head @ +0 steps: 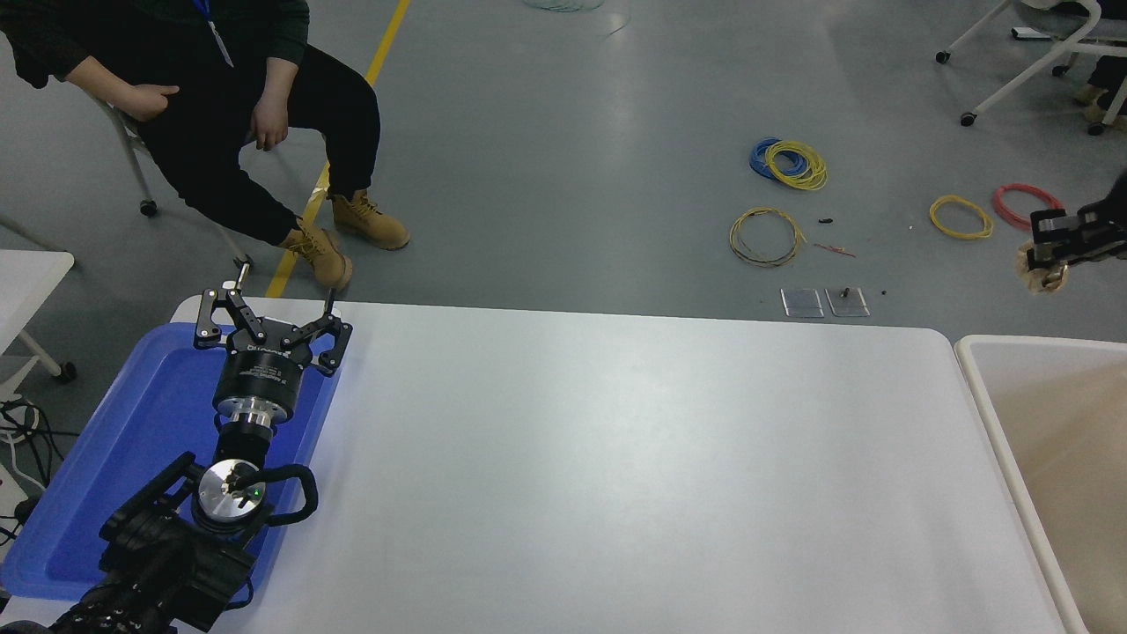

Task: Pick up paper ball place in dustbin

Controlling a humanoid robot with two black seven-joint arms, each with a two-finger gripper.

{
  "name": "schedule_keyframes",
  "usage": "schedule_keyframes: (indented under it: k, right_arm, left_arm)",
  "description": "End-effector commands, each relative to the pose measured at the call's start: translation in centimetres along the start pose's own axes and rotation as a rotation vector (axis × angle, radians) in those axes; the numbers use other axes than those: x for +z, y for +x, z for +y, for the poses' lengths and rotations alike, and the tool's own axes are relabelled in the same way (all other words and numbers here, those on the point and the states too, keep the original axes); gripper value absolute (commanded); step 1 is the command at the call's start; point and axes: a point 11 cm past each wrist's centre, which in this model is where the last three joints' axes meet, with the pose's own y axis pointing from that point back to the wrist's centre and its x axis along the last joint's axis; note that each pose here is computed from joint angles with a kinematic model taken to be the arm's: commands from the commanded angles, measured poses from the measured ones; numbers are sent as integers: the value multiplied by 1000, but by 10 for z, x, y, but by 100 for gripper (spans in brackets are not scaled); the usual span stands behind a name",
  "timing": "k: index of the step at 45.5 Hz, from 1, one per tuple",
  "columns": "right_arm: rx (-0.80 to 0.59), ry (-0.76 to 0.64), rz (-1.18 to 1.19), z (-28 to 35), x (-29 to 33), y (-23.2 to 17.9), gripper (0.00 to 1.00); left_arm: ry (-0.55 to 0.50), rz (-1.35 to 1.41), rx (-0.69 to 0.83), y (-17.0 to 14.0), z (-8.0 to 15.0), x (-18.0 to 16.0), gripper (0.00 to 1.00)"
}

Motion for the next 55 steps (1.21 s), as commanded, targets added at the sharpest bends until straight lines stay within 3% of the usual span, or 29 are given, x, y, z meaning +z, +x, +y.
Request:
schedule_keyframes:
  k: [1,23,40,55]
  right_arm:
    - [-1,0,2,6,-1,2,0]
    - [-5,-30,-8,-9,11,-5,0]
    - [100,-283,-148,-73,131,-43,0]
    - [208,-441,-259,-121,197,-91,0]
  left_arm:
    - [0,0,0,0,0,0,100]
    - [0,0,1,0,0,0,100]
    - [-1,0,1,0,0,0,100]
    - [-1,0,1,0,0,0,100]
